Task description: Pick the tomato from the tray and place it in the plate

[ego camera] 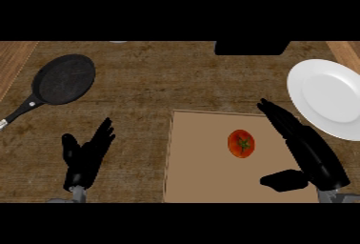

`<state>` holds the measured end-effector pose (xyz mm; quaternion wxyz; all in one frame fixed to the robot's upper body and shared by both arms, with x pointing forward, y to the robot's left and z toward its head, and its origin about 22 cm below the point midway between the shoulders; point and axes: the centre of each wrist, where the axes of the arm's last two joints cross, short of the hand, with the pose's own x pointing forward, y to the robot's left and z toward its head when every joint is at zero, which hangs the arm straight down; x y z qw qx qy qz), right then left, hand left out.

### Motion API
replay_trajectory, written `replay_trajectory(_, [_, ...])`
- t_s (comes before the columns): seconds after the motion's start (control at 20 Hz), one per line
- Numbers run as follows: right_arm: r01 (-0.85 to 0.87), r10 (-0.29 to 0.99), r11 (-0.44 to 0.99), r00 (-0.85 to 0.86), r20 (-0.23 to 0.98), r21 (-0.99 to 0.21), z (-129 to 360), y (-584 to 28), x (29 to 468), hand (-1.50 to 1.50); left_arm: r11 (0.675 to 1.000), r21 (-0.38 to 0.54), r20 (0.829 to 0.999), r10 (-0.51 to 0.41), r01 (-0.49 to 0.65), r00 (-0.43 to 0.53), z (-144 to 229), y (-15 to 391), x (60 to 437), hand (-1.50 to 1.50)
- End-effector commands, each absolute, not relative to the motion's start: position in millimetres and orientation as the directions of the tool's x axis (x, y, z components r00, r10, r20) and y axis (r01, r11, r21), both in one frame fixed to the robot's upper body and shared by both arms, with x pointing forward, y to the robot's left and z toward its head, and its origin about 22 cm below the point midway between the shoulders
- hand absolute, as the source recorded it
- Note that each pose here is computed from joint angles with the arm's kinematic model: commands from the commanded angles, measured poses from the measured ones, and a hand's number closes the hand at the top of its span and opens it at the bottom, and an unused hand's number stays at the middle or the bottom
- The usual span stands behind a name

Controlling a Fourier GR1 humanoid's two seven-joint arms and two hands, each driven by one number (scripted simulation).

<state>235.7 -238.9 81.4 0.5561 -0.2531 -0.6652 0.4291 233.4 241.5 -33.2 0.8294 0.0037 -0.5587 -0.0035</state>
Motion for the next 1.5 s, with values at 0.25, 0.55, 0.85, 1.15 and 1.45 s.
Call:
replay_trajectory(0.25, [-0.202,0.804,0.501,-0.250,0.539,-0.842,52.2,-205.4,220.5,-1.50,1.000,0.007,0.925,-0.006,0.001,0.381,-38.1,241.5,217.1,0.00])
replay_trajectory(0.55, [-0.147,0.875,0.413,-0.212,0.436,-0.899,36.5,-199.8,231.5,-1.50,1.000,0.014,0.920,-0.015,0.006,0.392,-19.2,242.9,245.8,0.00])
replay_trajectory(0.85, [-0.140,0.897,0.389,-0.166,0.409,-0.911,43.1,-204.3,246.2,-1.50,1.000,0.018,0.928,-0.010,-0.016,0.373,-46.1,238.5,232.6,0.00])
replay_trajectory(1.15, [-0.183,0.899,0.373,-0.173,0.403,-0.910,9.3,-179.0,260.7,-1.50,1.000,0.004,0.928,-0.009,0.015,0.373,-36.8,241.6,222.9,0.00])
replay_trajectory(1.45, [-0.244,0.916,0.259,-0.244,0.318,-0.934,4.5,-190.0,260.1,1.50,1.000,0.012,0.924,-0.012,0.003,0.383,-28.5,241.0,247.8,0.00])
